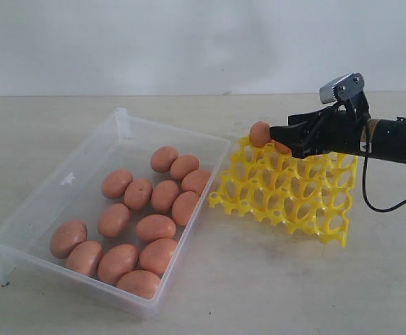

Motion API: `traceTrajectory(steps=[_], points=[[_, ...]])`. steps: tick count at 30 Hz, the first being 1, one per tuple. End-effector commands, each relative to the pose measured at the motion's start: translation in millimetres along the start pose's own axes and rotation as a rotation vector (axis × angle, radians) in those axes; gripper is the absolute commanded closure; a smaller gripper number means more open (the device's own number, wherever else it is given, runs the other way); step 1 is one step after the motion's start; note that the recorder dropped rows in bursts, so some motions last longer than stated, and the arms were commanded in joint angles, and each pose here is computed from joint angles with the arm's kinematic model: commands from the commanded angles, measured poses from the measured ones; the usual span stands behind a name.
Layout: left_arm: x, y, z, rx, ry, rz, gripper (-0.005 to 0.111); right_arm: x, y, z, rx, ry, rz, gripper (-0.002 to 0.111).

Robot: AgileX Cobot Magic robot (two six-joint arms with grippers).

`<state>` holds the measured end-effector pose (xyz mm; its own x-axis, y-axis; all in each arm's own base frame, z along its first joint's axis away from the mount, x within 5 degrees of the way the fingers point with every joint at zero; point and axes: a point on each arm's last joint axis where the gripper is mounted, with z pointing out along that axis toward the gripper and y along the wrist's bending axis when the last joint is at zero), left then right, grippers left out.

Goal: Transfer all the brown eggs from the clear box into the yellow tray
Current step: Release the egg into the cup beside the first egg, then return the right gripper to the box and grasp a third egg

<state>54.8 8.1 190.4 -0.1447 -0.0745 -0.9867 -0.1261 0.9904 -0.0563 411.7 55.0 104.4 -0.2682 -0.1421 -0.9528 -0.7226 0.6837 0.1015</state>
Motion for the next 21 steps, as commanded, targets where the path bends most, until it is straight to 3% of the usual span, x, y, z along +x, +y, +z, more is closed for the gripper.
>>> traceTrajectory(steps=[1,8,10,14,18,21], points=[[-2.0,-0.6,-0.1,0.008,-0.011,0.006,0.111,-3.7,-0.5,0.3,0.005,-0.014,-0.009,0.05],[-1.8,-0.6,-0.1,0.007,-0.008,0.006,0.111,-36.7,-1.5,-7.4,0.039,-0.184,0.082,0.052],[-1.8,-0.6,-0.1,0.007,-0.008,0.006,0.111,-55.9,3.3,-13.9,0.016,-0.23,0.075,0.064],[-1.8,-0.6,-0.1,0.007,-0.008,0.006,0.111,-99.7,30.3,-26.4,-0.063,-0.231,-0.092,0.108],[-1.8,-0.6,-0.1,0.007,-0.008,0.006,0.111,-138.3,73.0,-24.9,-0.046,-0.149,-0.258,0.108],[-1.9,-0.6,-0.1,0.008,-0.01,0.006,0.111,-149.9,94.1,-18.5,0.188,0.054,-0.345,0.108]])
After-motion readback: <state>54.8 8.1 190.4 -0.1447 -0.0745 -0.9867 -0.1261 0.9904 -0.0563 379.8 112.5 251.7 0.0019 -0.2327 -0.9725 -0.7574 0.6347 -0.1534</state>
